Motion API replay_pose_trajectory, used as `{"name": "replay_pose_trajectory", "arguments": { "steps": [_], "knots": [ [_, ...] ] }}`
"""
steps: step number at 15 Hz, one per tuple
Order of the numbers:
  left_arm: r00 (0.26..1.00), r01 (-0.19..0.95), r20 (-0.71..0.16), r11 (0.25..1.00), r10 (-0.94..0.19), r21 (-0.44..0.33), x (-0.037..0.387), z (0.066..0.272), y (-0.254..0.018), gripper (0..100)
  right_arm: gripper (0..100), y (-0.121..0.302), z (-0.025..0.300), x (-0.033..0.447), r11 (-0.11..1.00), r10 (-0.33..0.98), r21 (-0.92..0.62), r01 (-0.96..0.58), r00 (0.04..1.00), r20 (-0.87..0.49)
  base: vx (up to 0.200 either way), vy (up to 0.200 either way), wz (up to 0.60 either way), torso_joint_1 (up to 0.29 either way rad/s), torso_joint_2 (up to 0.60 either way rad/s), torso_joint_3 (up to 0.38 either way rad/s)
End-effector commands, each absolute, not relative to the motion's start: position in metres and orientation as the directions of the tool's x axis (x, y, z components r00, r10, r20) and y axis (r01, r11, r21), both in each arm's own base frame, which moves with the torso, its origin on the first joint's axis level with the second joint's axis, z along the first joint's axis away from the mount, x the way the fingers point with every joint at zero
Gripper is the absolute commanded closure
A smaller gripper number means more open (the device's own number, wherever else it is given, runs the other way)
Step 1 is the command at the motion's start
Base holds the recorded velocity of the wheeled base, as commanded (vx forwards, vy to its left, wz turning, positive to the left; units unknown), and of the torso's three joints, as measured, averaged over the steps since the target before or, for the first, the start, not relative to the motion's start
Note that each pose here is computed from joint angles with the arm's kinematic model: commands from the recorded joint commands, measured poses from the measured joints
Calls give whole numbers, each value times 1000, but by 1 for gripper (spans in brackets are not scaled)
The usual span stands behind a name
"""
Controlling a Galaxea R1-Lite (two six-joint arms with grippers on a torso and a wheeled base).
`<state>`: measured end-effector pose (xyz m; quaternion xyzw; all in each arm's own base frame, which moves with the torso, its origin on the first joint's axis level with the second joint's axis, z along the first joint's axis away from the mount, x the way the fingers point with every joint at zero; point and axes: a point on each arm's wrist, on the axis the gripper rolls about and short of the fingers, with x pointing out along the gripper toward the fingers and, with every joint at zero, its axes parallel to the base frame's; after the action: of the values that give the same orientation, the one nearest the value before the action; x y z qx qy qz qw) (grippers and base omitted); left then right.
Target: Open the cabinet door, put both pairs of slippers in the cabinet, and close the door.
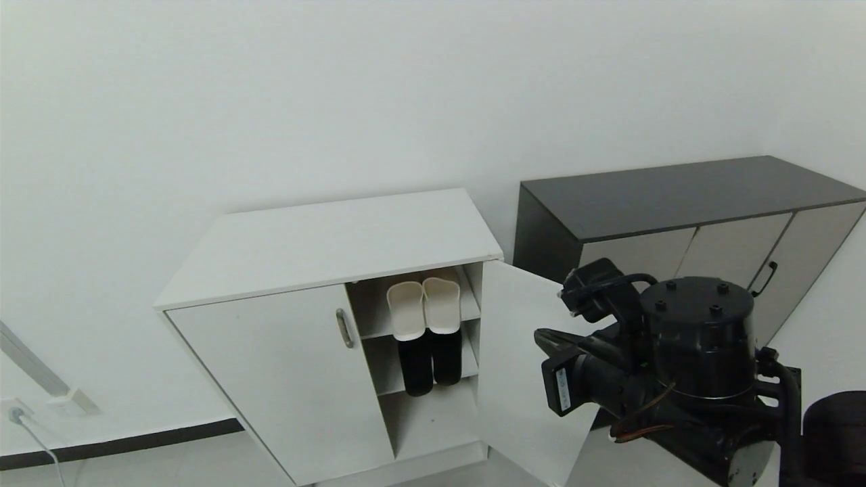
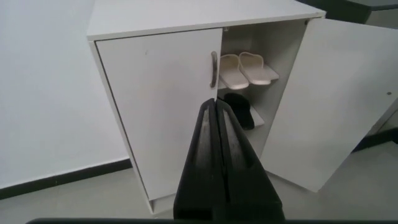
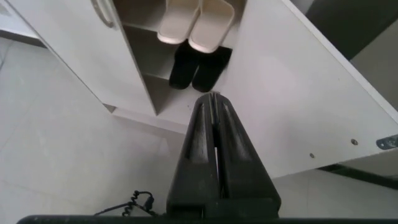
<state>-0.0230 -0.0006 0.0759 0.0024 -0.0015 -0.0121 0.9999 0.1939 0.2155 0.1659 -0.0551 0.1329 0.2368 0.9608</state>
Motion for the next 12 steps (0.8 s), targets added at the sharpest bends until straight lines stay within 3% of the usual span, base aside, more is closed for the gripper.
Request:
{"name": "replay_pose_trajectory", "arguments": {
  "steps": [1, 5, 12],
  "knots": [
    [1000, 25, 2, 1000, -25, 5, -23, 76, -1, 100, 100, 216, 163, 195, 881, 439, -45, -470, 851, -290, 0, 0, 0, 0, 0, 0],
    [1000, 25, 3, 1000, -25, 5, -23, 76, -1, 100, 100, 218, 162, 197, 881, 439, -54, -470, 854, -279, -200, 0, 0, 2, 2, 1],
    [1000, 25, 2, 1000, -25, 6, -23, 76, -1, 100, 100, 202, 161, 230, 930, 339, -49, -364, 902, -267, 0, 0, 0, 0, 0, 0]
  ]
}}
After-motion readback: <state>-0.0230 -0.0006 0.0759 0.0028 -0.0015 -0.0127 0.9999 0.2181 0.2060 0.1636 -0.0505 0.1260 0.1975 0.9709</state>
